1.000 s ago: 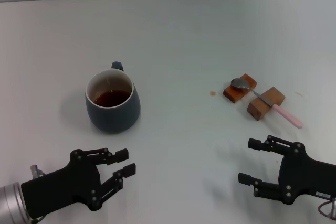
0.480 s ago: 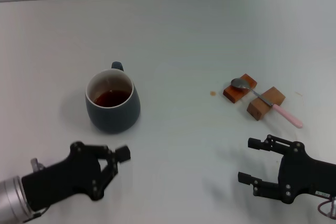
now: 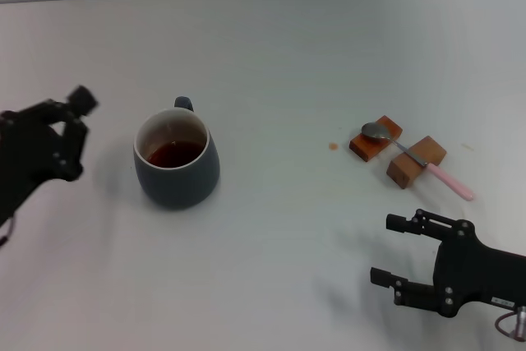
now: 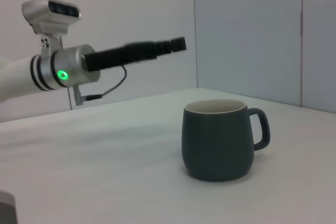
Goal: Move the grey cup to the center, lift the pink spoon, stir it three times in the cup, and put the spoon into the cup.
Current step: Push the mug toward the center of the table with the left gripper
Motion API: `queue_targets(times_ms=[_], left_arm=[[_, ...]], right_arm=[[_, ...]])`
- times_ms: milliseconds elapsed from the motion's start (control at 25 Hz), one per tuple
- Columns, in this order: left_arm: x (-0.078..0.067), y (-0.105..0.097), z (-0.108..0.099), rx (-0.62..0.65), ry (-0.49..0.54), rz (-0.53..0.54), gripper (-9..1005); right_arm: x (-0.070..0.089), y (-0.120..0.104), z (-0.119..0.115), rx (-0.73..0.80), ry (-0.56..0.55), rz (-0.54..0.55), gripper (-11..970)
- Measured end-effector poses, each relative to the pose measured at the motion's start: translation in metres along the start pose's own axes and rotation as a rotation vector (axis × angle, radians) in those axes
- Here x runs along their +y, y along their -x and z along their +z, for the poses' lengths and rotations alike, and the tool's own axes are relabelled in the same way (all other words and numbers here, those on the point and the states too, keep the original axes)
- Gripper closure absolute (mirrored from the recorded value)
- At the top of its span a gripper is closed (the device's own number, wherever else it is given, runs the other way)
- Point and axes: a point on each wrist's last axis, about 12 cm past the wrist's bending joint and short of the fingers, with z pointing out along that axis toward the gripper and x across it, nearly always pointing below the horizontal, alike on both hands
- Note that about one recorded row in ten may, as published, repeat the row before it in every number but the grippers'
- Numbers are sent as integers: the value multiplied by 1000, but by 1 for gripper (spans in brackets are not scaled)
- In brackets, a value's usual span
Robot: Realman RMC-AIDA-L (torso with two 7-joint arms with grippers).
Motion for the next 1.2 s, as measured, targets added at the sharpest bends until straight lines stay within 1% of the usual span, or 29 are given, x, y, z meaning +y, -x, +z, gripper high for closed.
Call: queue_targets(times_ms=[80, 200, 320, 400, 680, 1040, 1200], left_arm=[[9, -6, -3, 59, 78, 112, 998], [18, -15, -6, 153, 141, 229, 998], [20, -24, -8, 227, 172, 317, 998], [18, -29, -8, 256, 176, 355, 998], [9, -43, 2, 321, 167, 405, 998], [-3, -50, 16, 318, 159, 350, 998], [-7, -52, 22, 312, 173, 326, 998]], right_arm=[[0, 0, 1, -3, 0, 1, 204], [0, 0, 1, -6, -1, 5, 204], [0, 0, 1, -8, -3, 5, 204], [0, 0, 2, -10, -4, 6, 204], [0, 1, 1, -11, -8, 7, 203], [-1, 1, 1, -12, -14, 6, 204], [-1, 1, 1, -12, -14, 5, 203]])
